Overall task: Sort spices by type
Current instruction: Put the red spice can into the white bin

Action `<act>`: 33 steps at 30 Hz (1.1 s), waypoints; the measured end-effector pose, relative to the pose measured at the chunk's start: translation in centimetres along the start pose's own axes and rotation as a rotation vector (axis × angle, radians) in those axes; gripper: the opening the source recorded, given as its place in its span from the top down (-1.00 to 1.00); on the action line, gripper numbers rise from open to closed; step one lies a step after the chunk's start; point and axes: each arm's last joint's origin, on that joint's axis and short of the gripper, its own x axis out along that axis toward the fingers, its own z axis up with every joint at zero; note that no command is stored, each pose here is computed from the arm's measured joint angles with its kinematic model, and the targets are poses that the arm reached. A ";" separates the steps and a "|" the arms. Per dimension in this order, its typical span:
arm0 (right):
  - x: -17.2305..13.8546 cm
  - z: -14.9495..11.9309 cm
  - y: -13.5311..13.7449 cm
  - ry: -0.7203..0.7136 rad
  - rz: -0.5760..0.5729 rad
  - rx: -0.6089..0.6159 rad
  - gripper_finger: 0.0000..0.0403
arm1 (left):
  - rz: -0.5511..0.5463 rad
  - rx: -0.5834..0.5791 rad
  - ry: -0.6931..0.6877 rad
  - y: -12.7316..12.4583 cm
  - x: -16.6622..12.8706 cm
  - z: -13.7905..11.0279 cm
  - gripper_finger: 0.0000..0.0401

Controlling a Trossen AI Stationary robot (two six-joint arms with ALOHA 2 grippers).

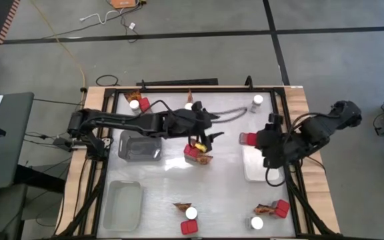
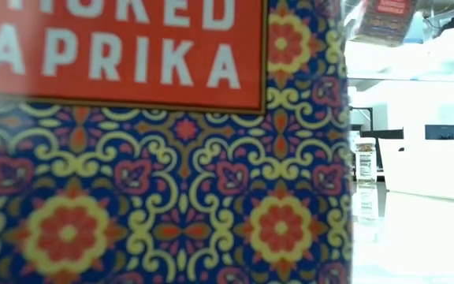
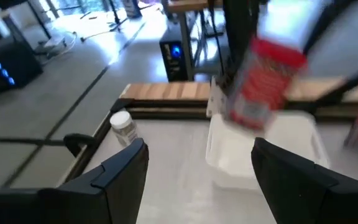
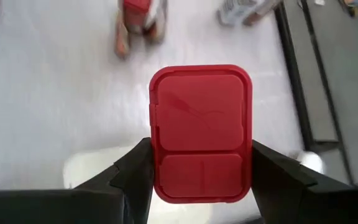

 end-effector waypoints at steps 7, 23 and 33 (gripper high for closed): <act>1.6 -4.8 0.6 0.129 0.072 0.046 -0.20 | 0.028 -0.087 0.026 0.8 -2.2 0.8 -0.37; 6.4 -10.1 1.6 0.226 0.079 -0.077 -0.20 | 0.032 -0.321 -0.083 1.1 -6.2 -4.5 -0.37; 8.9 -10.9 2.0 0.250 0.076 -0.151 -0.20 | 0.031 -0.359 -0.075 1.2 -6.5 -5.2 -0.37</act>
